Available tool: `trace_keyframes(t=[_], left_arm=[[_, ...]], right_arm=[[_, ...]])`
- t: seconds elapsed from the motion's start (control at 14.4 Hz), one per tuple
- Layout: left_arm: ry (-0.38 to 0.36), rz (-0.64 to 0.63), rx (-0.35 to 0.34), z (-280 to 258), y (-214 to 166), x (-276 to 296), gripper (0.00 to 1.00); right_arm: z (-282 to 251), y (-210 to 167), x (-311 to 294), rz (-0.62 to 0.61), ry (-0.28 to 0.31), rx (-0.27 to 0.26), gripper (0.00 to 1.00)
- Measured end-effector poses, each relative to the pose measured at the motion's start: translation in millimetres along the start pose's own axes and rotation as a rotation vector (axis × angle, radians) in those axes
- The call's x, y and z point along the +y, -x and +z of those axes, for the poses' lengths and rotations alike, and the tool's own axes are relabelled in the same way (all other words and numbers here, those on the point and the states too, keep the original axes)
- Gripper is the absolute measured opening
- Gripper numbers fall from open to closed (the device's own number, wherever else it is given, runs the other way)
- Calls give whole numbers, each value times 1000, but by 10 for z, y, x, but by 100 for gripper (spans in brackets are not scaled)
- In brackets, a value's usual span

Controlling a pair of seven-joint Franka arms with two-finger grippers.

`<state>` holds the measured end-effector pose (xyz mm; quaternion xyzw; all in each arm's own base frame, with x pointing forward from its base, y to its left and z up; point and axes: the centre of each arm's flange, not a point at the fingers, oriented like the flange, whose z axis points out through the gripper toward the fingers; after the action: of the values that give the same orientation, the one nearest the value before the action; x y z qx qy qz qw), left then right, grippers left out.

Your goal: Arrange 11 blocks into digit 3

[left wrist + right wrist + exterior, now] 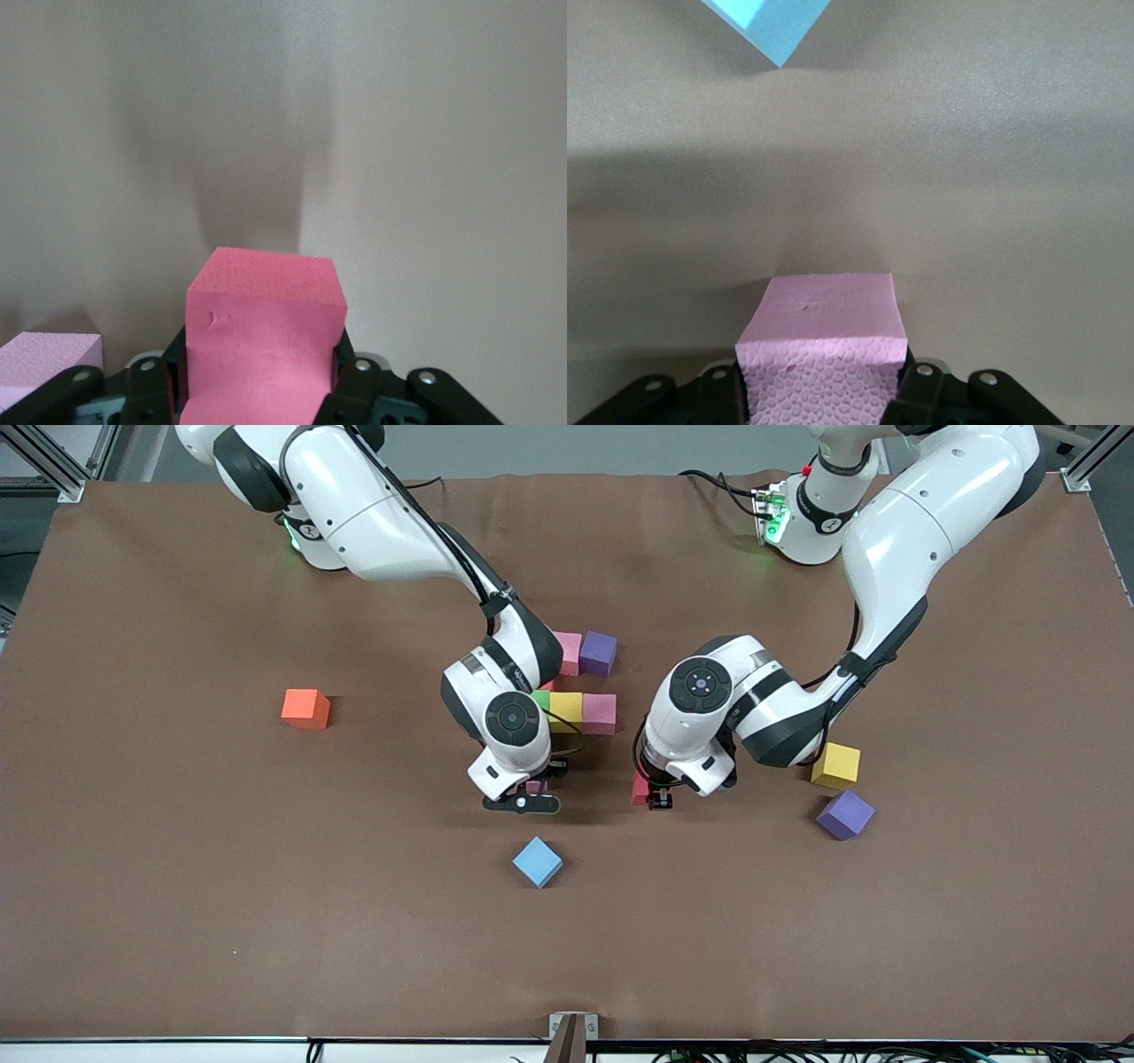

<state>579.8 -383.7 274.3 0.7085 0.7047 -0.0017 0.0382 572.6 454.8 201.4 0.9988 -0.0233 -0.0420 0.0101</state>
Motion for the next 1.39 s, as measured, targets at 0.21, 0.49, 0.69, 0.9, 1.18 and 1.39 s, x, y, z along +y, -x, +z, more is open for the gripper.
trace_keyframes(t=[0.21,0.49,0.69,0.9,1.18,1.39], left_arm=[[0,0,0,-1,0,2,59],[1,0,0,-3,0,3,59],[1,0,0,-3,0,3,59],[2,1,-2,-10,12,3,59],[24,-19,14,15,138,15,59],[26,-36,29,120,338,-43,59]], right_arm=[[1,-3,4,1,1,0,59],[10,-25,38,5,6,2,96],[9,-26,38,5,7,2,100],[-41,-35,27,4,1,8,100],[-386,-49,-16,2,-30,41,100],[-800,-65,104,-3,-19,34,100]])
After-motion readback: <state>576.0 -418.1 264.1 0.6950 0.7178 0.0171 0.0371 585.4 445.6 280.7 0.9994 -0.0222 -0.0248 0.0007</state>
